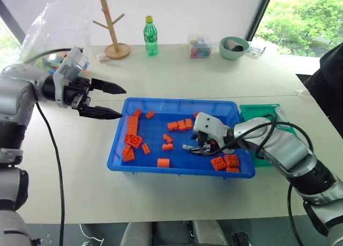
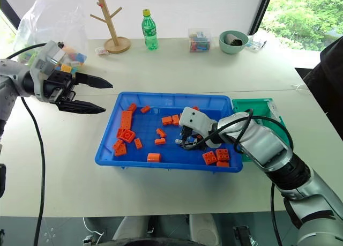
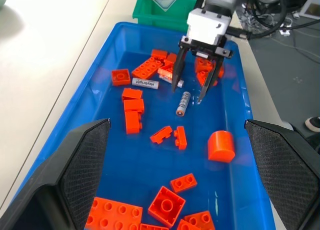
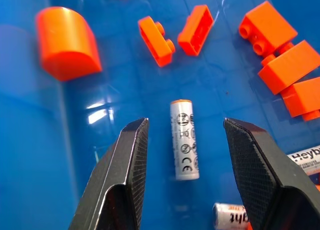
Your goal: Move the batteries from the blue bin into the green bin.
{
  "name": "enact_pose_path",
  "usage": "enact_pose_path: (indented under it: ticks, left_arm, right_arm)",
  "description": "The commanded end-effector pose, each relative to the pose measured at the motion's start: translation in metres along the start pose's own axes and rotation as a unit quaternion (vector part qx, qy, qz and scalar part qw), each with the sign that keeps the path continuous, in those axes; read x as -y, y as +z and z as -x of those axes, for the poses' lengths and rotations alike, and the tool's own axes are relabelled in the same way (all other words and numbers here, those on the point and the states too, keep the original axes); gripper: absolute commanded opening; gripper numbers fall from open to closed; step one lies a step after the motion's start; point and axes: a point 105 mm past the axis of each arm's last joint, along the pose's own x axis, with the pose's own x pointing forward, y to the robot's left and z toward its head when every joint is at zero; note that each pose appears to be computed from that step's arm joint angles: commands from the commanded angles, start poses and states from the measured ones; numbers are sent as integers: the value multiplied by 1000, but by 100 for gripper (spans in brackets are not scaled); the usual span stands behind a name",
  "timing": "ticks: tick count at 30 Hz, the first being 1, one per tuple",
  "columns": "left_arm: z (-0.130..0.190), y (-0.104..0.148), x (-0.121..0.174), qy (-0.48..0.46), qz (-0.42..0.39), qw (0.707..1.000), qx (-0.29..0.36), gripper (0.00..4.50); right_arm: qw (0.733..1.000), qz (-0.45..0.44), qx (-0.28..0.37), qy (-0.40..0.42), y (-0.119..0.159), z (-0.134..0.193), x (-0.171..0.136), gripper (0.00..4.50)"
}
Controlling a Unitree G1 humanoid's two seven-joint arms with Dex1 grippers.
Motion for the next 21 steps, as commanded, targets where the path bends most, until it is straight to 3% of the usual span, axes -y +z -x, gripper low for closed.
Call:
enact_pose_path:
  ticks: [1,6,9,12,16,21]
  left_arm:
    - [6,11,3,5,-21,1000,5,450]
    - [6,11,4,2,-20,1000,4,450]
    - [6,11,4,3,-20,1000,4,450]
    - [6,11,3,4,-21,1000,4,450]
    - [6,12,2,5,-21,1000,4,450]
    - [4,11,2,0,-20,1000,6,450]
  right_arm:
    - [1000,13,10,5,4,-4,-5,241]
    - [1000,5,5,0,-2,-12,-3,241]
    - [1000,-2,8,-3,-4,-13,-1,162]
    - [1000,-3,8,-2,-5,-13,-2,14]
    - [1000,-12,23,12,3,-11,-8,7]
    - [996,-24,84,-6,43,13,3,7]
